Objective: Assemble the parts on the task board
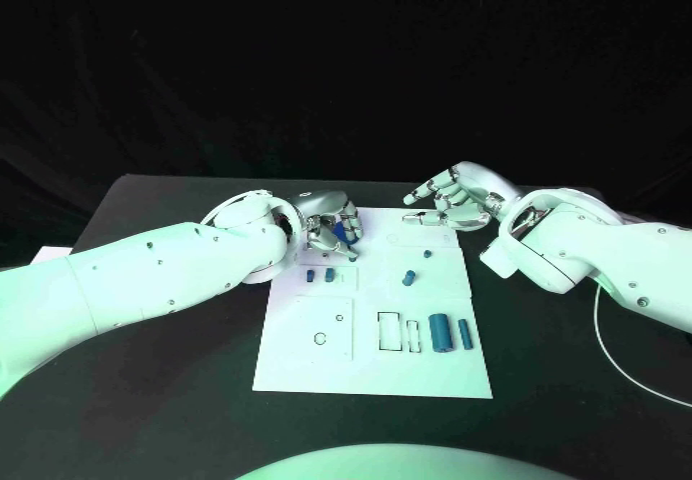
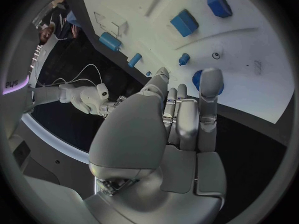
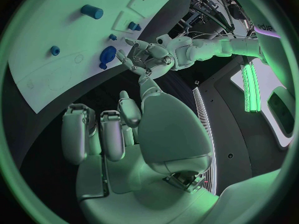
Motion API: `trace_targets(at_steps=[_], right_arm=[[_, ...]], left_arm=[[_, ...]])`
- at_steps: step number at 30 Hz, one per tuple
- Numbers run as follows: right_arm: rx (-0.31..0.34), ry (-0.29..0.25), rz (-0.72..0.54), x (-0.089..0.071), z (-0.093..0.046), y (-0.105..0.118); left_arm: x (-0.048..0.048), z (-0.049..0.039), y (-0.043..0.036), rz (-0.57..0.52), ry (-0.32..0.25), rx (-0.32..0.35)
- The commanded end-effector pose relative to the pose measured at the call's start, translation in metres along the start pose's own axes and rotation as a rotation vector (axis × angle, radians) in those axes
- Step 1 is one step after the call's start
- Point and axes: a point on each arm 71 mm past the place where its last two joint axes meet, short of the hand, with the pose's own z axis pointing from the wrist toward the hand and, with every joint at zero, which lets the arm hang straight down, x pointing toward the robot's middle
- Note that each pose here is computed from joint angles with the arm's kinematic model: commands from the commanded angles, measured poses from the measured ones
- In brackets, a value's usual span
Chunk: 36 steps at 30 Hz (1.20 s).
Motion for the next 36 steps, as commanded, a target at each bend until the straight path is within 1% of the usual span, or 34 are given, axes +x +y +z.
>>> trace_targets(at_steps=[1,8,22,31,36], right_arm=[[-0.01,0.009,-0.001,0.001,0.0,0.001],[-0.012,-0.011,-0.002,0.0,0.0,0.001],[-0.014,-0.014,-0.001,0.0,0.0,0.002],[-0.014,-0.009,-0.001,0.0,0.0,0.002],[-0.014,-0.007,-0.001,0.001,0.0,0.002]], left_arm=[[0.0055,0.0026,-0.0029,0.15,0.033,0.025],[0.013,0.0074,-0.0034,0.197,0.068,-0.011],[0.0199,0.0156,-0.0107,0.213,0.093,-0.02],[0.0247,0.0183,-0.0095,0.233,0.142,-0.049],[0.0265,0.0186,-0.0085,0.238,0.159,-0.063]])
